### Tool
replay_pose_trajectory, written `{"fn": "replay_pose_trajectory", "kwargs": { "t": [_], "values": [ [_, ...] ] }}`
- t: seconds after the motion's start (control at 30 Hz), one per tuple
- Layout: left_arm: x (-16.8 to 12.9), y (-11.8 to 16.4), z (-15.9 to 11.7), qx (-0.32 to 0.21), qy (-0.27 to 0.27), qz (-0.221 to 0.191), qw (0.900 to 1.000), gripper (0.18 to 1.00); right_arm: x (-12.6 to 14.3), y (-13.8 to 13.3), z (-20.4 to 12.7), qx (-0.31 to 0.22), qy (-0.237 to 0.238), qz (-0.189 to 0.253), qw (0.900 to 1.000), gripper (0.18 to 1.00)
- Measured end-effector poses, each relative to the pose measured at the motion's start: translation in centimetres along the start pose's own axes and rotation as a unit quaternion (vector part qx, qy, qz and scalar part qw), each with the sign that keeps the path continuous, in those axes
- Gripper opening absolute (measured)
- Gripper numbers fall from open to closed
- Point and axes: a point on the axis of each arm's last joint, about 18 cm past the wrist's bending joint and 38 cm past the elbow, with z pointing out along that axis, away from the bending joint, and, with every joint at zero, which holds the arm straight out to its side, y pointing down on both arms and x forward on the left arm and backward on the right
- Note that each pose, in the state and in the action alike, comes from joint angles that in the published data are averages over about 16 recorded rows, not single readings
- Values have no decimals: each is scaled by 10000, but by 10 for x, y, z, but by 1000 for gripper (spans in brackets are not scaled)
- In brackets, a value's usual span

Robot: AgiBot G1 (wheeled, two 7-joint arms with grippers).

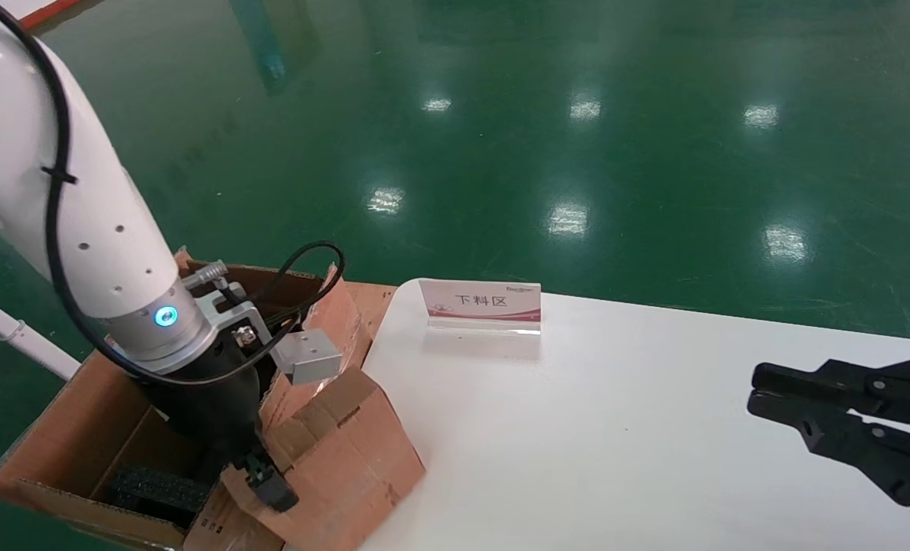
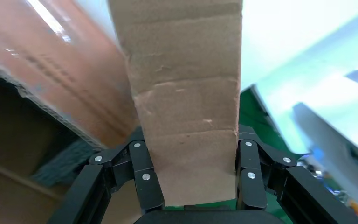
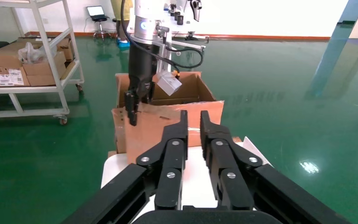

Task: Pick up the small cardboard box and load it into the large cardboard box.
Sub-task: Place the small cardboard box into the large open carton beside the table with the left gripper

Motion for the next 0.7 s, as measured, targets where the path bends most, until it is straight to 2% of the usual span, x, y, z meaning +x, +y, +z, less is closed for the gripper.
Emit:
{"fn": "replay_pose_trajectory", "kwargs": {
  "t": [0.23, 0.53, 0.7],
  "values": [
    [-7, 9, -50, 566, 50, -117, 9983, 424, 0, 0, 0, 0, 0, 0, 10000, 234],
    [-31, 33, -128, 1374, -315, -484, 9888, 422, 0, 0, 0, 0, 0, 0, 10000, 195],
    [-51, 51, -157, 1598, -612, -785, 9821, 421, 0, 0, 0, 0, 0, 0, 10000, 191]
  ]
}}
